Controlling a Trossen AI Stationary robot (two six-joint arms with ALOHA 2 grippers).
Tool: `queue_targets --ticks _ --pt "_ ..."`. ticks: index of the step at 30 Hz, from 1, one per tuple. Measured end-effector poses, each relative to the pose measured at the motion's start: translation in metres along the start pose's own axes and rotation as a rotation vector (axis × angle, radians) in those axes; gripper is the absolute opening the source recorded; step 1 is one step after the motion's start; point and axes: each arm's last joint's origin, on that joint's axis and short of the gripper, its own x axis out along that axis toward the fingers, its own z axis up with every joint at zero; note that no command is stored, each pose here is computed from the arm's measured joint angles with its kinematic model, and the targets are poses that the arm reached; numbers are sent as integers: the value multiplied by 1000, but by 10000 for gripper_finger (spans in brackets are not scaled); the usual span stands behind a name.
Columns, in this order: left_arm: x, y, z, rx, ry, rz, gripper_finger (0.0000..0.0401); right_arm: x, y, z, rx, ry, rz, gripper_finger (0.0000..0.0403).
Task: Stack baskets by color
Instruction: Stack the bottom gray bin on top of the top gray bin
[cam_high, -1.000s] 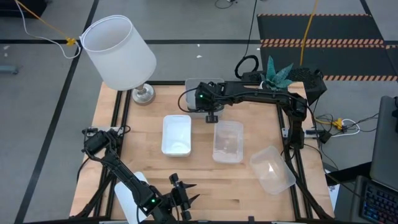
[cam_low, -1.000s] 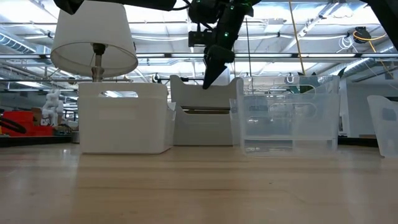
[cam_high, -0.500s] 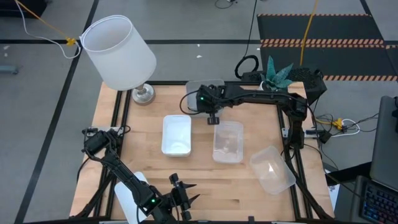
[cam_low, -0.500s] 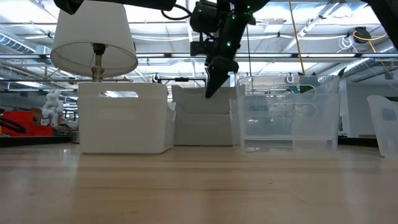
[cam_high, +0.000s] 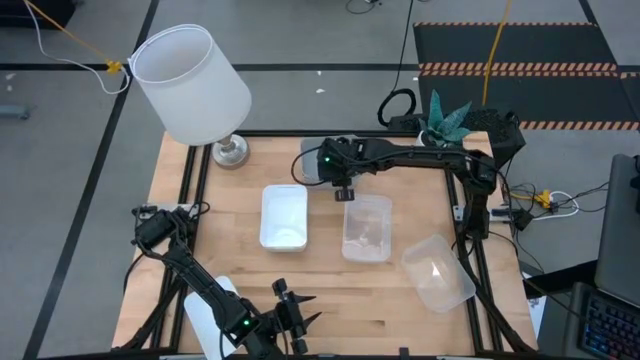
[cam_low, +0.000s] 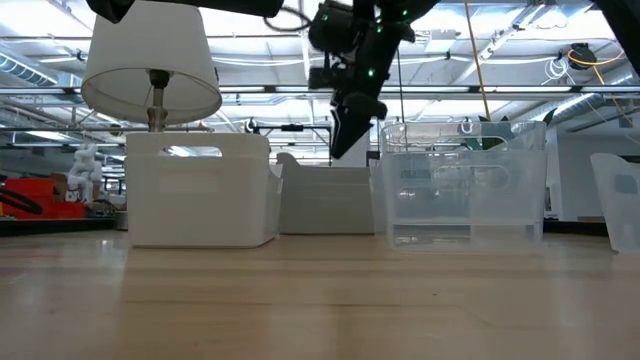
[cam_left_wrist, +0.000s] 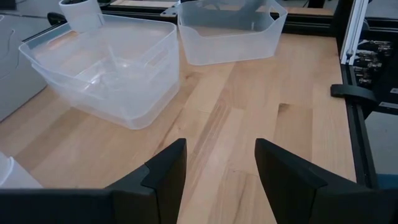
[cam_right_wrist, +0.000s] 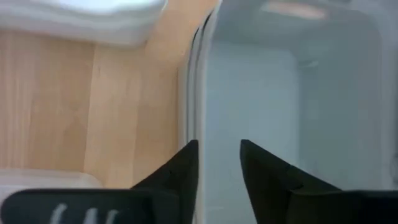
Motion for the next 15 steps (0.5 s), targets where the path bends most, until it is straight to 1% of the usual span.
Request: queue_targets --ticks 4,6,8,11,15 --pt "0 0 0 4 0 0 191 -28 -1 2 1 -65 -24 146" --pt "0 0 0 8 0 0 191 -47 1 3 4 -109 -39 161" --pt "0 0 0 8 0 0 191 -70 3 1 33 -151 -49 172" --pt "0 0 0 8 0 0 191 -109 11 -6 94 -202 -45 183" --pt "0 0 0 12 0 0 191 -155 27 -22 171 -238 -21 184"
